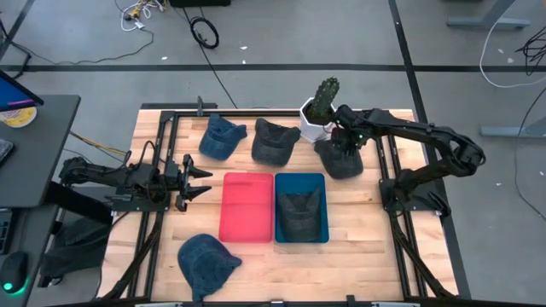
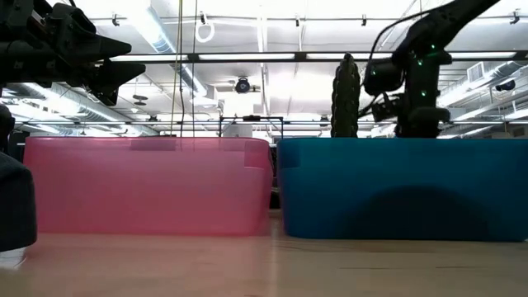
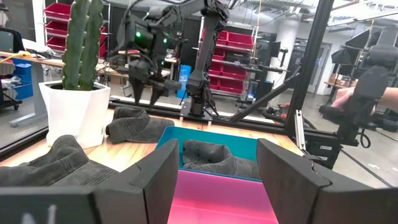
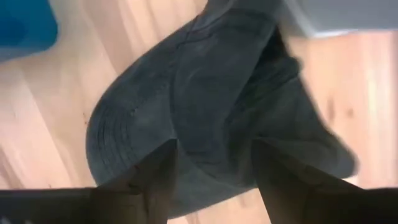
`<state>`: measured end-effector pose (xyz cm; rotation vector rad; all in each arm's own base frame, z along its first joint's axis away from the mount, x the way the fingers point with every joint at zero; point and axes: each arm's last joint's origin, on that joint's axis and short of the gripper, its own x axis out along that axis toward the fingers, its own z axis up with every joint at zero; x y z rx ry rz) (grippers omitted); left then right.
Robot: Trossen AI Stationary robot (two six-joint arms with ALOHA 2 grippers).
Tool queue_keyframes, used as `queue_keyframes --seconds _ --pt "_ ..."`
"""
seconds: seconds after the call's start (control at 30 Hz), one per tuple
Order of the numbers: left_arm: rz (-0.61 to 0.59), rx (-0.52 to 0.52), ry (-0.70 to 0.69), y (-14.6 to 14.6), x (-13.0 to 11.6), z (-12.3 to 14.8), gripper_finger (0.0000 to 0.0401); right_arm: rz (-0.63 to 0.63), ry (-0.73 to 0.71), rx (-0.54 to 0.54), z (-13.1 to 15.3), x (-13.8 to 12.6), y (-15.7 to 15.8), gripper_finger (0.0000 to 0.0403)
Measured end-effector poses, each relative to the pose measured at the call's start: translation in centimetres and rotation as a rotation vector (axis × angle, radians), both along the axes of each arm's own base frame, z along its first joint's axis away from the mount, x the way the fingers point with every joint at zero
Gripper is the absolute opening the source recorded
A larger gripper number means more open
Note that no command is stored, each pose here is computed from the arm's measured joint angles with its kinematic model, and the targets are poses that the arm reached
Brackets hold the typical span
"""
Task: Pick & Place hat
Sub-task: Put the right black cap into the blue bin
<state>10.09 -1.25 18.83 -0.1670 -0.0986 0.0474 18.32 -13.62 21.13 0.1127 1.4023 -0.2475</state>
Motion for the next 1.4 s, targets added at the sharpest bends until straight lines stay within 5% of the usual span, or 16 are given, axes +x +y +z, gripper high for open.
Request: queue_keyframes --seconds 0.5,0.63,0.8,1.0,1.2,1.4 --pt "0.000 0.000 0.000 0.0 0.0 0.0 0.0220 -0.046 -0.016 0.001 -3.3 -1.0 0.1 0.0201" --pt "0.000 0.000 0.000 0.0 0.0 0.0 0.0220 -0.068 -0.017 0.016 -3.3 -1.1 0.2 0.0151" --pt "0.000 0.000 0.000 0.0 0.0 0.0 0.0220 -0.077 0.005 0.045 -3.4 -1.3 0.4 0.0025" --pt "0.000 0.000 0.000 0.0 0.0 0.0 0.0220 -0.155 0.073 0.067 -3.4 -1.9 0.7 0.0011" --pt "0.000 0.000 0.000 0.0 0.0 0.0 0.0220 -0.272 0.160 0.046 -0.2 -1.8 0.8 0.0005" --pt "0.000 0.000 0.000 0.0 0.0 0.0 0.0220 -0.307 0.037 -0.010 5.1 -1.4 3.0 0.0002"
